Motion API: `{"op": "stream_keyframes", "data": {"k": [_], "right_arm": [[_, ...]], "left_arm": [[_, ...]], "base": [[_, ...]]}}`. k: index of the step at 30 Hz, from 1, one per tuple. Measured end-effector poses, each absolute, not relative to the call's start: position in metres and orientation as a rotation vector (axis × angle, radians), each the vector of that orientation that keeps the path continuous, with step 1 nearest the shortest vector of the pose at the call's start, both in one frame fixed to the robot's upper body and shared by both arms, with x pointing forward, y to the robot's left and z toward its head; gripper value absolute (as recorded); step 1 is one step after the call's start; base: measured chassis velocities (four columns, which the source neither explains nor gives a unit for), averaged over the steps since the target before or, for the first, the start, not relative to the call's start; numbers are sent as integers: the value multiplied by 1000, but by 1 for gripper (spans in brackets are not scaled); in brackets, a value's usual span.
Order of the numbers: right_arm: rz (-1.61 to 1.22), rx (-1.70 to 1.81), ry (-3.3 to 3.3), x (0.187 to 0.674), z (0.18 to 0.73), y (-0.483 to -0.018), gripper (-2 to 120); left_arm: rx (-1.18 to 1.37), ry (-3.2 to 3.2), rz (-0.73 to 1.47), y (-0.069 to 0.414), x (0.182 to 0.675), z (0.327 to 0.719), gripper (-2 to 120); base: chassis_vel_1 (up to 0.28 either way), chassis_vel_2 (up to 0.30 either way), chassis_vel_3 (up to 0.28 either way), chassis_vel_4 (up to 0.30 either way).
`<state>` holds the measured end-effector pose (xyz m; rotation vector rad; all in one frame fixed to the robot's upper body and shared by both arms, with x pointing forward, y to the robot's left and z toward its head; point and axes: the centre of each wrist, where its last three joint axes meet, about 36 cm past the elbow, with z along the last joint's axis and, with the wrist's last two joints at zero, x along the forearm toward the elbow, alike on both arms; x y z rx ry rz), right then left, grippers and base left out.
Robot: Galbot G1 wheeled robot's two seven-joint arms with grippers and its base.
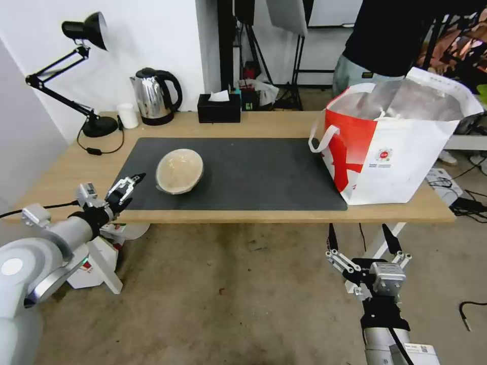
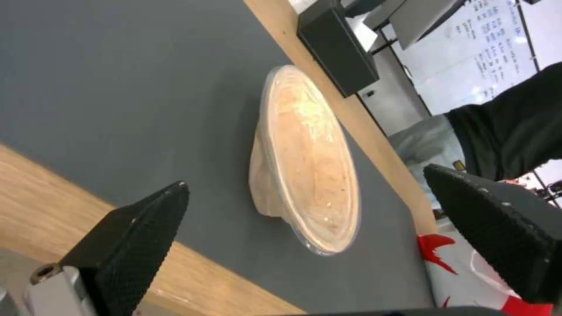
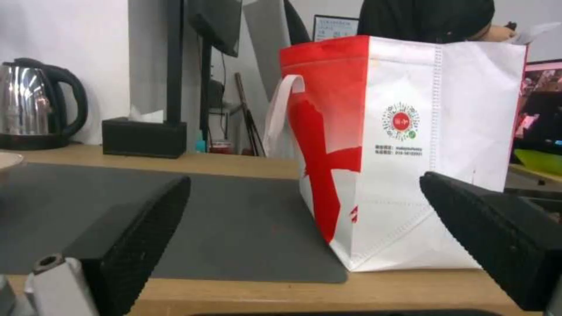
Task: Pick up the trash from the table and place it into the takeout bag.
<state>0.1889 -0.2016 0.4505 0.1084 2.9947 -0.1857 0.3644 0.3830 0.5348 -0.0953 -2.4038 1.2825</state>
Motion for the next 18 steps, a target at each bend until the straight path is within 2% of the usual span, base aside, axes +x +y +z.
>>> {"op": "stream_keyframes", "data": {"k": [18], "right_arm": [[-186, 108, 2995, 189, 450, -202, 100]], "left_arm": [[-112, -2386, 1285, 386, 390, 531, 100]], "base": [[0, 0, 0, 0]]}}
